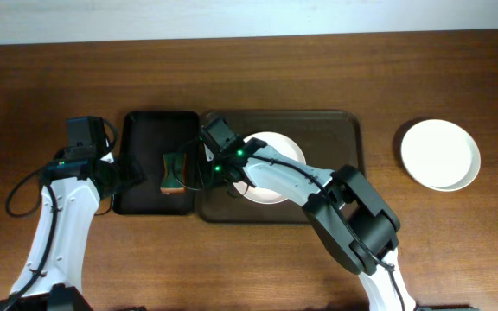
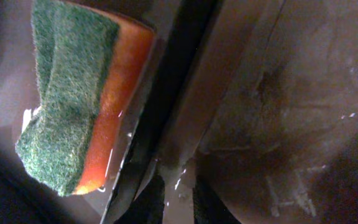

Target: Clean dirty plates on tray and stack at the side

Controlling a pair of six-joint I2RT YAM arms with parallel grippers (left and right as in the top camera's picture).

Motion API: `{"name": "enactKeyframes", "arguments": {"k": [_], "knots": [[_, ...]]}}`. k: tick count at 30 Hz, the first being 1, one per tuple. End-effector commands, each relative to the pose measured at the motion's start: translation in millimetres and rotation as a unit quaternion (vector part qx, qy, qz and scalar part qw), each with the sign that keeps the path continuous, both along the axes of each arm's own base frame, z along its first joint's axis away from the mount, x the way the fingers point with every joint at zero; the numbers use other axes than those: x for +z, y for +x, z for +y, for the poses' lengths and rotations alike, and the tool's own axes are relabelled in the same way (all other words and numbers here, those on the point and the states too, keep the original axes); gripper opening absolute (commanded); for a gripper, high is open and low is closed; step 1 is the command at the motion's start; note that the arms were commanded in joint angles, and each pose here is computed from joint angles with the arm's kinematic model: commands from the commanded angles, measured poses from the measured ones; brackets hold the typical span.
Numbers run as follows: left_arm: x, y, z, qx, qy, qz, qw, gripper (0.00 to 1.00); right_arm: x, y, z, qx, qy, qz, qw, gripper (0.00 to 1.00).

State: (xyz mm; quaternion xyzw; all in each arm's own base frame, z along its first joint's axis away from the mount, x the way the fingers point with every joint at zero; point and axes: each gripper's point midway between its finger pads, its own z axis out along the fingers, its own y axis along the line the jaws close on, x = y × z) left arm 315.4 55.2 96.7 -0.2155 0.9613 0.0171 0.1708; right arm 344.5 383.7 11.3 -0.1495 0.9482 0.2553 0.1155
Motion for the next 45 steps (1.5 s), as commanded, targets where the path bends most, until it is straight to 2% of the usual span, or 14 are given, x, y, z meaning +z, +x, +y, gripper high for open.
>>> {"name": "enactKeyframes", "arguments": {"k": [1,4,7,11,15,17,18,19,20,21,28,31,39,45], "knots": [[5.5,0.6,2.8,0.009,0.003,-0.008,1.0,0.82,-1.6,-6.8,-1.3,0.022,-0.015,-0.002,1.0,0.29],[6.9,4.0,3.3,0.007,0.004,-0.016,1.0,0.82,19.3,9.7,-33.8,-0.004,-0.073,-0.045,0.996,0.3],[11.0,14.5,2.4,-0.003,0.005,-0.038,0.999,0.82,57.0,25.7,-55.6,-0.014,-0.071,-0.079,0.994,0.3],[23.6,41.6,-25.6,-0.108,-0.033,-0.099,0.989,0.82,103.3,47.2,-104.9,-0.068,-0.063,-0.092,0.991,0.3],[33.5,56.7,-54.9,-0.214,-0.019,-0.134,0.967,0.87,133.2,53.0,-175.9,-0.099,-0.091,-0.09,0.987,0.38],[32.9,55.9,-66.2,-0.235,-0.019,-0.132,0.963,0.91,137.1,48.8,-206.7,-0.098,-0.113,-0.08,0.986,0.46],[32.0,54.4,-70.4,-0.24,-0.02,-0.128,0.962,0.92,136.9,46.1,-220.6,-0.1,-0.123,-0.071,0.985,0.55],[29.8,50.8,-74.6,-0.245,-0.024,-0.12,0.962,0.94,134.7,41.8,-237.7,-0.107,-0.134,-0.054,0.984,0.68],[26.7,45.7,-77.0,-0.247,-0.027,-0.109,0.962,0.96,131.1,36.9,-254.3,-0.12,-0.144,-0.033,0.982,0.88],[24.5,41.9,-77.4,-0.247,-0.03,-0.1,0.963,1.0,129.3,33.9,-262.4,-0.126,-0.149,-0.021,0.981,0.99],[0.6,-28.1,-76.5,-0.224,-0.074,0.046,0.971,1.0,129.4,2.9,-306.6,-0.14,-0.176,0.041,0.974,0.99],[6.3,-33.7,-76.6,-0.225,-0.073,0.042,0.971,1.0,139.2,-4.6,-308.0,-0.142,-0.172,0.027,0.974,0.99],[65.2,-43.9,-76.9,-0.244,-0.03,-0.096,0.964,1.0,183.3,-44.8,-323.0,-0.169,-0.152,-0.116,0.967,0.99],[114.8,-66.7,-77.4,-0.246,0.009,-0.234,0.94,1.0,207.9,-86.9,-334.5,-0.188,-0.129,-0.22,0.948,0.99]]}}
